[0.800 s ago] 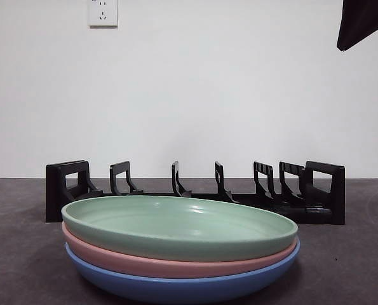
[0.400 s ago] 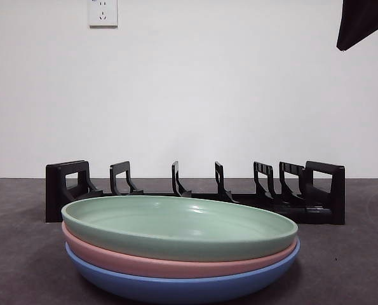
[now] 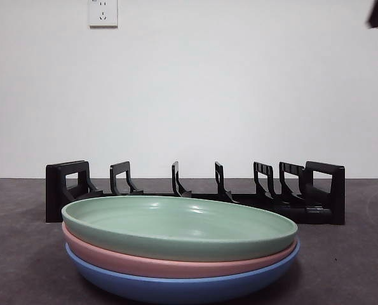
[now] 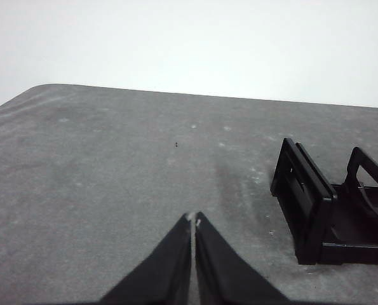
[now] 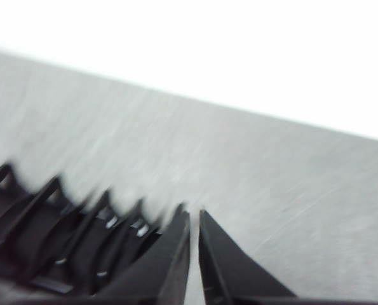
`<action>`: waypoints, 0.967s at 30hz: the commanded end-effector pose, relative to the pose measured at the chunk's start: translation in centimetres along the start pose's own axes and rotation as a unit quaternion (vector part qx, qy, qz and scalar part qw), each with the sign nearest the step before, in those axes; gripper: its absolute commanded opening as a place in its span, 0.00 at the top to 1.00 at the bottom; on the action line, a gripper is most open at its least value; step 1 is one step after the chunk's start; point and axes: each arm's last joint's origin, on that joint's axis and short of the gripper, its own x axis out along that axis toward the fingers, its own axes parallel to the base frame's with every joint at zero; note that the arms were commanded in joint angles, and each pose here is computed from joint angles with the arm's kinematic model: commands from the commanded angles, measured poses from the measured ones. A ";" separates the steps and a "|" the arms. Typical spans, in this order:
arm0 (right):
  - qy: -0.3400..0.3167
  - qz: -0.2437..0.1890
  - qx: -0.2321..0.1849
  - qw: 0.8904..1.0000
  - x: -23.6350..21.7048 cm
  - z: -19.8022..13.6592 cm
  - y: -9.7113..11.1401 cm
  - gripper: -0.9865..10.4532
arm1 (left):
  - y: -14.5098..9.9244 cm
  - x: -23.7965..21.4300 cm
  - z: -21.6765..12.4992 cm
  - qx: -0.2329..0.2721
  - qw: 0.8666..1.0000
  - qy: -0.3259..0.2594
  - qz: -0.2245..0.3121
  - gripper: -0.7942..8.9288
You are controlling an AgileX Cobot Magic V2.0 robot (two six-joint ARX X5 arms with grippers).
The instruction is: Place the plate
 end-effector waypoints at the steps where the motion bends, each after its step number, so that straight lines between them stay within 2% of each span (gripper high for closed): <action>1: -0.040 -0.021 0.015 0.999 -1.5 -5.6 -0.3 0.89 | 0.1 0.1 -0.5 0.000 1.000 0.003 0.001 0.91; 7: -0.076 -0.085 0.047 0.992 -3.2 -12.7 -1.1 0.89 | 0.1 0.1 -0.5 0.000 1.000 0.003 0.001 0.91; 13: -0.091 -0.120 0.064 0.987 -3.1 -16.0 -1.5 0.89 | 0.1 0.1 -0.5 0.000 1.000 0.003 0.001 0.91; 29: -0.101 -0.118 0.066 0.986 -3.2 -16.1 -1.4 0.89 | 0.1 0.1 -0.5 0.000 1.000 0.003 0.001 0.91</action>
